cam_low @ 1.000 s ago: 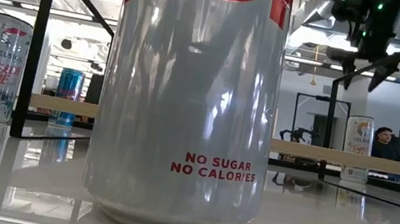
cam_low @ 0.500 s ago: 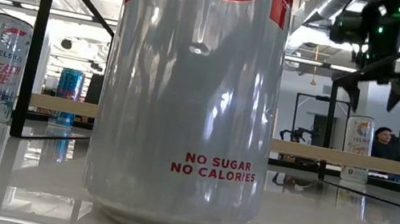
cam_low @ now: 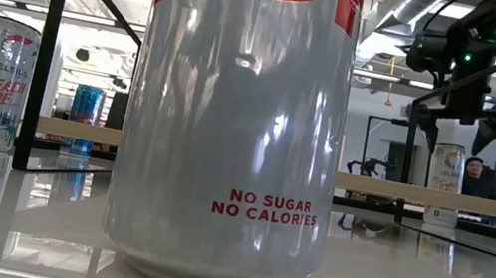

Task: Place canned beverage on shelf
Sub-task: Put the white-yellow soda can on the shelf aligned with the other white-yellow soda can

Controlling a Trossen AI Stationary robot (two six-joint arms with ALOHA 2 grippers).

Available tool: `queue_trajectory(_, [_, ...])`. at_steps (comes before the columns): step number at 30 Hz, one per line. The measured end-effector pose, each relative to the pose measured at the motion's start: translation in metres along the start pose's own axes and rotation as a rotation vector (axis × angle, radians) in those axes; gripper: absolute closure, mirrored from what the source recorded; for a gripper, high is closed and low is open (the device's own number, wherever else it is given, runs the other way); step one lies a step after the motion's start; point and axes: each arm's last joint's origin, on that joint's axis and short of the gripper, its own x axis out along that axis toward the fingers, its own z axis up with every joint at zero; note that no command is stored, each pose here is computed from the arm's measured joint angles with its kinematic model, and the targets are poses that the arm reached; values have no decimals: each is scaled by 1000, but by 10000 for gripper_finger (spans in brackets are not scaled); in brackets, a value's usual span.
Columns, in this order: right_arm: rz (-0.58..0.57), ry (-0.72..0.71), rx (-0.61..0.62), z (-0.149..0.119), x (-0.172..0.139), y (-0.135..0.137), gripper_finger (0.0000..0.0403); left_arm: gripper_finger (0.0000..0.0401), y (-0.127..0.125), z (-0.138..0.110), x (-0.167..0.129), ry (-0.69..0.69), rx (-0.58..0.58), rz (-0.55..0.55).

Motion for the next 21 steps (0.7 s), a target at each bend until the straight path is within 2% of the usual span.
queue_trajectory(3, [-10,-42,3,-3,2,2,21,58,0,0,0,2,1,-1])
queue_trajectory(8, [49,-113,53,-5,9,10,21,58,0,0,0,3,1,-1])
queue_trajectory(17, [32,-125,64,-5,11,9,23,58,0,-1,0,10,2,-4])
queue_trajectory(21, [31,-125,64,-5,11,9,43,58,0,-1,0,10,-6,-4])
